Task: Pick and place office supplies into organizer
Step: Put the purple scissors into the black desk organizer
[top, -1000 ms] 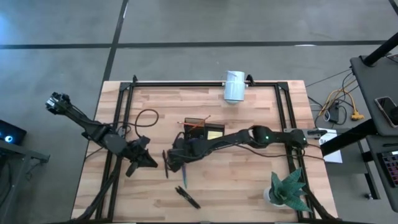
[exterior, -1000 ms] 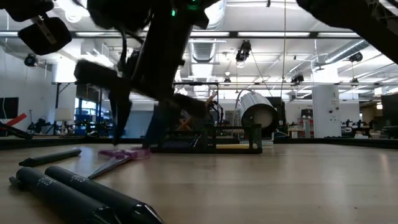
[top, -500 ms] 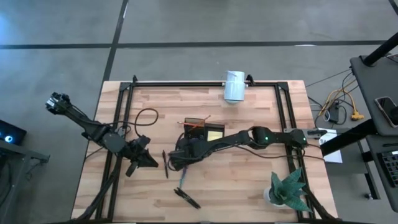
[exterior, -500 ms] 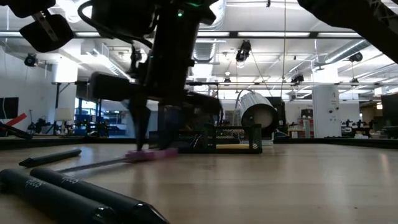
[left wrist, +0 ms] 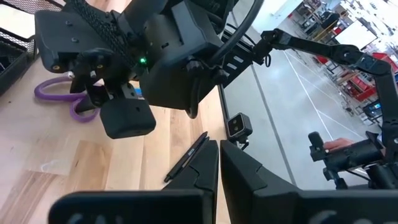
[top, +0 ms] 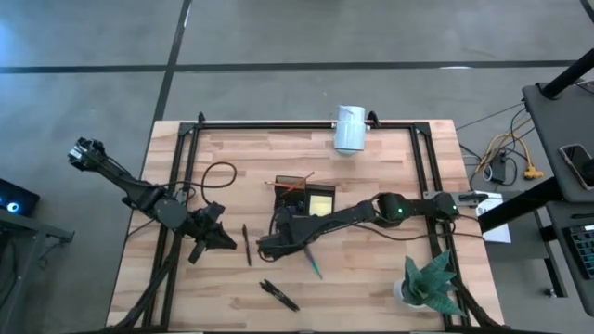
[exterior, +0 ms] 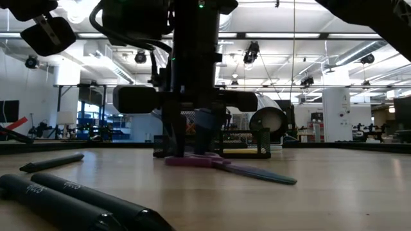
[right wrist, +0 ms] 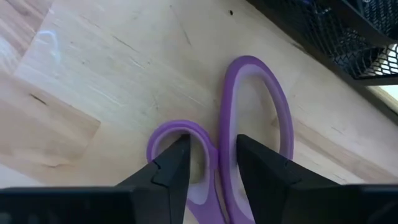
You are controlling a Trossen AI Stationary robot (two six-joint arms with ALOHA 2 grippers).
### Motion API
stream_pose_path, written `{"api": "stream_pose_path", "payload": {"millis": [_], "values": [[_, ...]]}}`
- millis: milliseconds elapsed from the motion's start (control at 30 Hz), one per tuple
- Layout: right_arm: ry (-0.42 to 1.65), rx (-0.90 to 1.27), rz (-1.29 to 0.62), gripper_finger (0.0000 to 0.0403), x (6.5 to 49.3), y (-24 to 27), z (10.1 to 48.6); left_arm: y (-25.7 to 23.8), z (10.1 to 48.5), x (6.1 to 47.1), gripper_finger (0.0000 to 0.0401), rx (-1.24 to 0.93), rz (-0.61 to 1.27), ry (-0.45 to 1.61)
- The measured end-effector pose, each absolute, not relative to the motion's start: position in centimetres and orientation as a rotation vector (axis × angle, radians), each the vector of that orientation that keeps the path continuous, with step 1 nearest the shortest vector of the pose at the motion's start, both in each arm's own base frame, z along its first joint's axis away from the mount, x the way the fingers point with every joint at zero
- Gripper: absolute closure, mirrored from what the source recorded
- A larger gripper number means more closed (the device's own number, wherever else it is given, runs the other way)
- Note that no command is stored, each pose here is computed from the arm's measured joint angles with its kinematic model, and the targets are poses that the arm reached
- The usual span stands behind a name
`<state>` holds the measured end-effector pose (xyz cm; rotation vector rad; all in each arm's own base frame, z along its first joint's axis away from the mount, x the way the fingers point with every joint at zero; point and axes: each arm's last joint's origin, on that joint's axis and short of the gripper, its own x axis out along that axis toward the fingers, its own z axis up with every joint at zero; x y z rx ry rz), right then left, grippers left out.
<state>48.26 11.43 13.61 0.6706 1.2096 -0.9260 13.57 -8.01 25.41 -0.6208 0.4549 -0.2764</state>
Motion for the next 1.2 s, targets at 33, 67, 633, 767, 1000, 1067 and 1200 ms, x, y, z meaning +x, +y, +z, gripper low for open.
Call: {"api": "stream_pose_path", "payload": {"millis": [33,67,633,767,1000,1067,1200], "values": [[1.212,0.664,-0.922,0.0279,48.3,11.4,13.5,-8.0,25.4,13.6,0.0401,-0.621,-0.276,0.455],[1.218,0.654,-0.914,0.0282,48.2,11.4,13.5,-8.0,25.4,13.6,0.0401,-0.621,-0.276,0.455],[0.969,0.476,-0.87,0.0357,48.0,15.0,17.6,-7.9,25.6,13.3,0.0401,-0.622,-0.285,0.438],[0.641,0.477,-0.93,0.0357,46.9,15.4,23.3,-7.8,25.8,13.2,0.0401,-0.602,-0.295,0.424],[0.275,0.241,-1.065,0.0357,45.0,13.0,30.6,-7.7,25.8,13.1,0.0401,-0.602,-0.297,0.418],[0.213,0.16,-1.128,0.0357,44.8,11.6,31.7,-7.7,25.8,13.1,0.0401,-0.602,-0.297,0.418],[0.101,0.075,-1.258,0.0357,44.8,8.5,33.2,-7.7,25.8,13.1,0.0401,-0.606,-0.296,0.42]]}}
